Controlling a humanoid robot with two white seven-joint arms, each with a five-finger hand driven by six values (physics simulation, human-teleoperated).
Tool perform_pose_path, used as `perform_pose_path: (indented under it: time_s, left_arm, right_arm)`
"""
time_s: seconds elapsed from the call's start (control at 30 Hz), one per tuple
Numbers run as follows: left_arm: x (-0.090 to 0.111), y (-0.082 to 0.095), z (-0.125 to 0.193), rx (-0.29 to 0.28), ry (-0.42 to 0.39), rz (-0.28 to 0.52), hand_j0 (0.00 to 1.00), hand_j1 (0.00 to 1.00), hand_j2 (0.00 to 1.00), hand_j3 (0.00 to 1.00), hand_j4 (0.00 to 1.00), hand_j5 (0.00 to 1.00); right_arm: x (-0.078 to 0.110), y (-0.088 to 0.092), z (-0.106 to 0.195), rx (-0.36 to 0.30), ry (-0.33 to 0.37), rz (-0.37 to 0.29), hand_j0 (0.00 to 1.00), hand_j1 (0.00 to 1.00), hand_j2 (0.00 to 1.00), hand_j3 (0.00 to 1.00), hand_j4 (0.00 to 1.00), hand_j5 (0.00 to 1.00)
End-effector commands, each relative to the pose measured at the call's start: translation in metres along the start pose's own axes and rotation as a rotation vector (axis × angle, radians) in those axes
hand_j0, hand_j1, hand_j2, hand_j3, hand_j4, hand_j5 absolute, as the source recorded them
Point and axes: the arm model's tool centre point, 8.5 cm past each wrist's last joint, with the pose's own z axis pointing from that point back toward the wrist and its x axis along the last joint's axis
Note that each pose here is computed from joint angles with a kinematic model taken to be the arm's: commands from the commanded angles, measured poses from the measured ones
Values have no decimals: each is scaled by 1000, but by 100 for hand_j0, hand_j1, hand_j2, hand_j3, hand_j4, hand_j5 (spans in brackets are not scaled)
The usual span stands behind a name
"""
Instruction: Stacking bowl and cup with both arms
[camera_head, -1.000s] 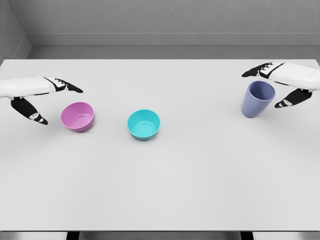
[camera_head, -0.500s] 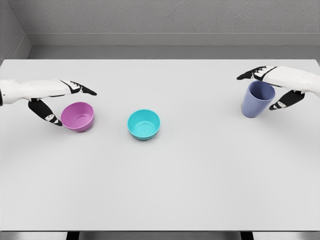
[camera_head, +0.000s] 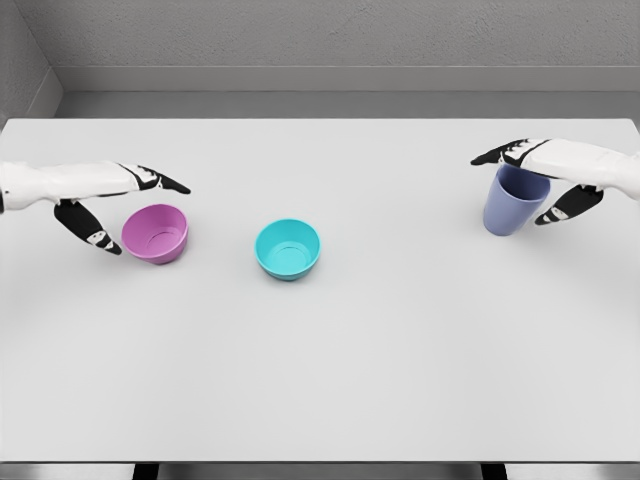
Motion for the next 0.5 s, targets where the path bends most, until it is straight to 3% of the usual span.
perform_pose_path:
  time_s: [0.0, 0.47]
  left_arm:
    - [0, 0, -1, 2, -3, 6, 100, 100, 100, 100, 100, 100]
    - [-7, -13, -9, -28, 8, 31, 100, 100, 100, 100, 100, 100]
  right_arm:
    - [-1, 0, 1, -4, 2, -6, 100, 100, 100, 100, 100, 100]
    - [-8, 4, -8, 1, 16, -33, 100, 100, 100, 100, 100, 100]
